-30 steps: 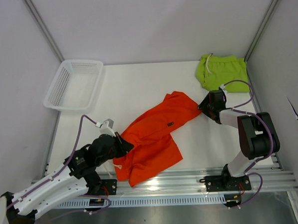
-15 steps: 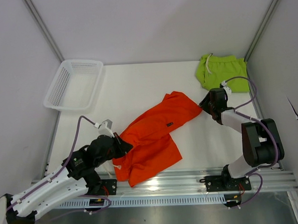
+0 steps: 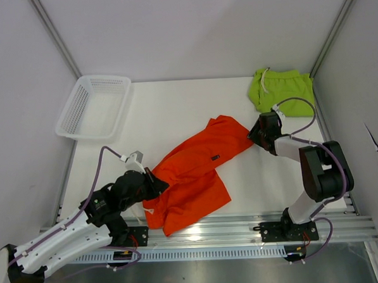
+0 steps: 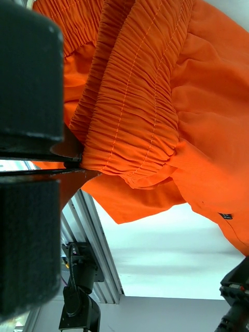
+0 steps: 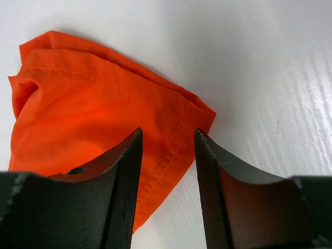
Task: Fold and stack the shorts
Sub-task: Flatten the shorts out
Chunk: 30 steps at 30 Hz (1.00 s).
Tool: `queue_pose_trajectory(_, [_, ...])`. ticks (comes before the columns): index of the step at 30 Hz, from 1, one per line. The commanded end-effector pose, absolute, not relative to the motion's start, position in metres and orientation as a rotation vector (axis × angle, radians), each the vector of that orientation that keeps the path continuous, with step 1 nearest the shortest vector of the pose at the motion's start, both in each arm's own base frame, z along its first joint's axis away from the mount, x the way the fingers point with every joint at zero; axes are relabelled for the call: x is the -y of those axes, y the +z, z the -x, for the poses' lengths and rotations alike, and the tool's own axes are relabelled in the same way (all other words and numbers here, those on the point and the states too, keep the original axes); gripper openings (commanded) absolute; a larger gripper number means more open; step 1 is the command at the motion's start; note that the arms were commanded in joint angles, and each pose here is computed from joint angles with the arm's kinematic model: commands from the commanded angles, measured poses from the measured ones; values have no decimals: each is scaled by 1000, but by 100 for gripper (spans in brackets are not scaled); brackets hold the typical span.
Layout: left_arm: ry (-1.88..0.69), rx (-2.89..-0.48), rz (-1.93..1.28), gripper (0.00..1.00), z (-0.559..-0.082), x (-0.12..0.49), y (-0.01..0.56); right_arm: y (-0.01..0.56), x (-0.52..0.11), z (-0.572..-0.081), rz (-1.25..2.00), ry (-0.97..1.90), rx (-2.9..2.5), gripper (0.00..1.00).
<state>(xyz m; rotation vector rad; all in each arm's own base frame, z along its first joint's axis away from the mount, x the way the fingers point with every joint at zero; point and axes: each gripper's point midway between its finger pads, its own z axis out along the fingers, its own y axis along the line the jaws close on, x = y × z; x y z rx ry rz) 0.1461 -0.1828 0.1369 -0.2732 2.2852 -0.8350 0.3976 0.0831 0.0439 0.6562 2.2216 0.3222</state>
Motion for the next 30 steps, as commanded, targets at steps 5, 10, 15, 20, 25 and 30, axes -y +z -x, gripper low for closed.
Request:
queue_pose_trajectory(5, [-855,-2255,275,0,-150,185,142,34,-92,-412,-687,375,-2254,46])
queue_pose_trajectory(10, [-855,-2255,277,0,-150,185,142,30,-92,-413,-681,365,-2271,45])
queue_pose_trajectory(15, [-853,-2256,275,0,-150,185,142,29,-94,-412,-669,354,-2301,45])
queue_pose_trajectory(20, [-853,-2260,276,0,-150,185,141,25,-91,-414,-631,264,-2383,43])
queue_pose_trajectory(25, [-868,-2247,261,0,-151,188,147,14,-90,-411,-573,159,-2480,43])
queue_pose_trajectory(30, [-875,-2257,235,0,-150,191,144,4,-92,-401,-493,11,-2542,42])
